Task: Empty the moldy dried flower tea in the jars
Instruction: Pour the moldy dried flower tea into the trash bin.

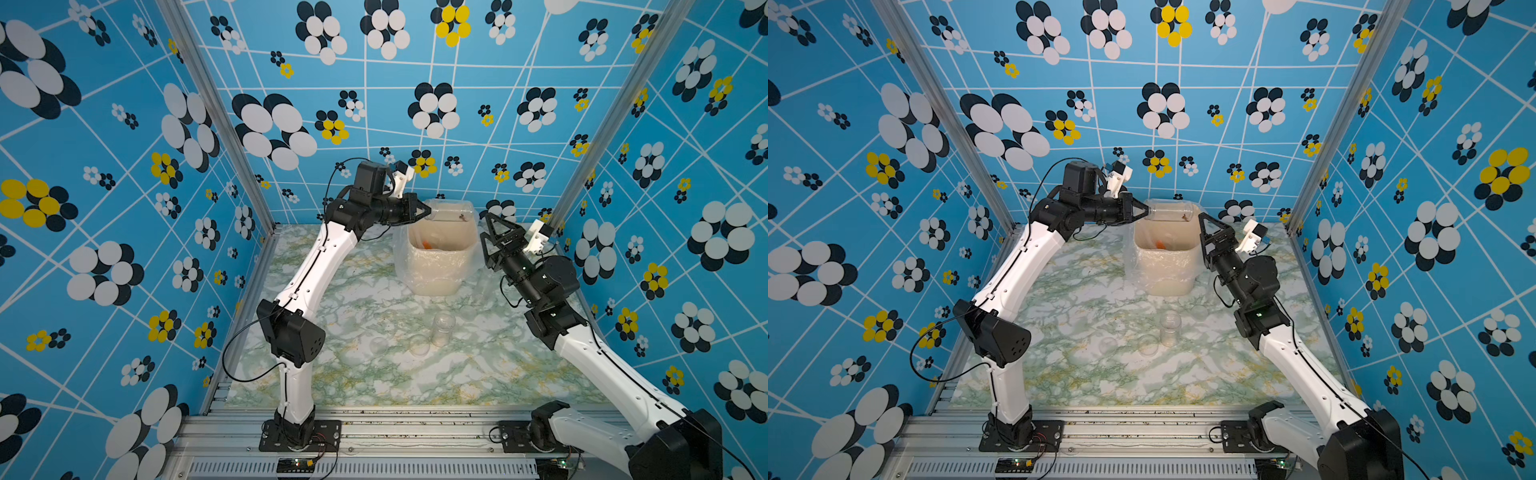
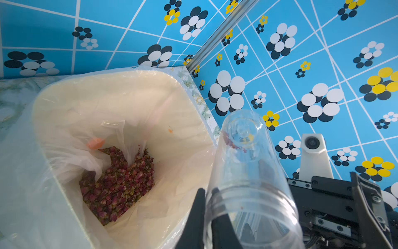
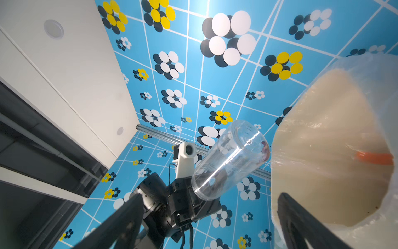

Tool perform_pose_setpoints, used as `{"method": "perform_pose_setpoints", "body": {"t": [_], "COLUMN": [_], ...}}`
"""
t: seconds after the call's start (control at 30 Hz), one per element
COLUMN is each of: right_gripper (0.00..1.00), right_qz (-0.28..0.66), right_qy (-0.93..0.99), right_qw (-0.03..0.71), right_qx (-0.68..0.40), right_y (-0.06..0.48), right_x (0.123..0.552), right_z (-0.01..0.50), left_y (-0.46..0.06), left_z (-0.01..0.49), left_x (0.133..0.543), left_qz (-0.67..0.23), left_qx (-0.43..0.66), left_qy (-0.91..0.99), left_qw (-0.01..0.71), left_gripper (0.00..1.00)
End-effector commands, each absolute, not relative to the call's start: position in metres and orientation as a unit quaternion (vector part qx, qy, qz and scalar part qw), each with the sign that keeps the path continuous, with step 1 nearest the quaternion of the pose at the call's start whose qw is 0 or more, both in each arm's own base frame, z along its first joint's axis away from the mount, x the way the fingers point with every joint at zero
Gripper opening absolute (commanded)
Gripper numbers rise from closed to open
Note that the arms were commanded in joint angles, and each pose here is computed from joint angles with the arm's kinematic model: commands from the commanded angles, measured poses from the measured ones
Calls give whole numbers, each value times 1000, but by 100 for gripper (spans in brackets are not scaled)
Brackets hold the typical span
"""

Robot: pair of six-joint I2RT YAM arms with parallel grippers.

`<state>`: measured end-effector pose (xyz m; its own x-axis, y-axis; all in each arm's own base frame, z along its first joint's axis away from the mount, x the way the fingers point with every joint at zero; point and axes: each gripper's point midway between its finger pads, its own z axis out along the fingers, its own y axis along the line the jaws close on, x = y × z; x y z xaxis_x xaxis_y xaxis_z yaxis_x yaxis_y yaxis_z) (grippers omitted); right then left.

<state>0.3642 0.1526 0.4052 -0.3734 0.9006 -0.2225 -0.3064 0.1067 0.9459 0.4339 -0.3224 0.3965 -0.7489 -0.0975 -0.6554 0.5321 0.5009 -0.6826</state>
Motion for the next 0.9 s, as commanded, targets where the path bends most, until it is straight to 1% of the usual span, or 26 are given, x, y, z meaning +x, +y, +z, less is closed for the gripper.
{"method": "perform_pose_setpoints", "body": {"t": [0.0,0.13,0.27,0.63,0.67,0.87], "right_gripper": [99,96,91,84,83,77], "right_qz": [642,659,676,694,694,695], "right_qy": [524,511,500,487,487,479], "right_qw": [465,447,437,434,434,434], "right_qx": [313,322,319,304,305,315], "right_y": [148,154,162,182,183,185], "right_x": [374,387,397,415,417,428], "right_z": [414,415,423,438,438,433], "left_y": [-320,-320,-322,-331,-329,-332], "left_z": [435,438,433,419,430,425], "left_x": [422,418,417,415,408,405], "left_qz": [-514,-522,-527,-537,-541,-546], "left_qx": [142,141,138,139,143,143], "left_qy": [767,761,761,762,755,756], "left_qw": [356,358,352,333,341,332], "left_gripper": [0,0,0,0,0,0]}}
